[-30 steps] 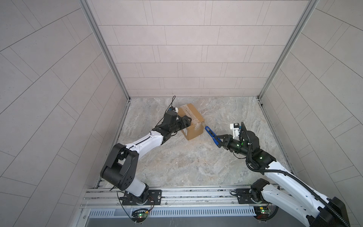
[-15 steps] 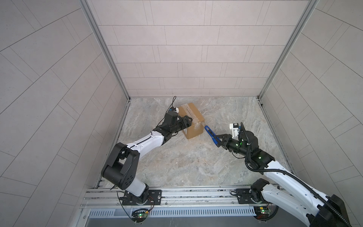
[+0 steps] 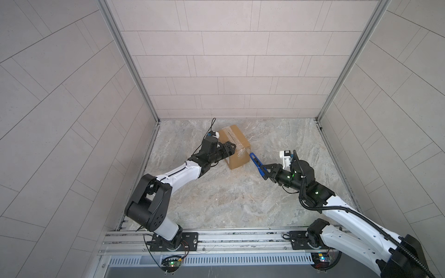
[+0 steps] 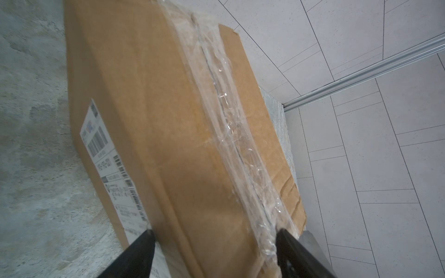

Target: Unpack the express box

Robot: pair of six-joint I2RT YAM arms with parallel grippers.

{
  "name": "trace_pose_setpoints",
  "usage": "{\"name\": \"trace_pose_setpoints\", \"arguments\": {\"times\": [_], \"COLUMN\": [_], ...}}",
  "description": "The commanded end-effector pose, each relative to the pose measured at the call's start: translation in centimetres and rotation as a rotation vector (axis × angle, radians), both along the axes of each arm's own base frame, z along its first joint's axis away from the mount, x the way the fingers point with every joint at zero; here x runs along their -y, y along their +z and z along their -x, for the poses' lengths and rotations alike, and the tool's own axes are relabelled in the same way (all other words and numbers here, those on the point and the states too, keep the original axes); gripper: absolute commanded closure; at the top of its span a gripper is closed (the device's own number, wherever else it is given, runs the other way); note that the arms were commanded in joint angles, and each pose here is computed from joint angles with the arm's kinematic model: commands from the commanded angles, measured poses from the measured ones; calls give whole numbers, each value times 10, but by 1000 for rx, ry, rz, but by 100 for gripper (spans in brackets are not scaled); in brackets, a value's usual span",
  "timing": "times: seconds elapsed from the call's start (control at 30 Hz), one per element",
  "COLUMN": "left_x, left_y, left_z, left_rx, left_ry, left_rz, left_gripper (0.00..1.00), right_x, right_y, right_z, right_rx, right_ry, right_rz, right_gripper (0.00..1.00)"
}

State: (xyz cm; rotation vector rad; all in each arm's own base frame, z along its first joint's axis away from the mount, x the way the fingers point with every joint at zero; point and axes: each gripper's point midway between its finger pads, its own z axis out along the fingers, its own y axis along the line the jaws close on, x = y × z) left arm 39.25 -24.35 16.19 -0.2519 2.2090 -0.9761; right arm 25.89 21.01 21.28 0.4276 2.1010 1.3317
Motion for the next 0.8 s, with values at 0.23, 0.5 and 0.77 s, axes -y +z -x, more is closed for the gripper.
{"name": "trace_pose_setpoints", "arguments": {"times": [0.23, 0.5, 0.77], "left_x": [12, 12, 12], "left_y": [3, 3, 7], "left_z": [2, 3, 2], "left_rx": [13, 13, 22], "left_ry": [-36, -36, -37], "left_rz": [42, 41, 49], "left_gripper": [18, 18, 18], "right_x": [-16, -22, -30], "right_y": [25, 51, 25], "right_z": [4, 5, 9], "right_rx": [88, 130, 100], "right_ry": [62, 78, 119], "right_rz": [-49, -152, -31], "right_gripper": [100, 100, 100]}}
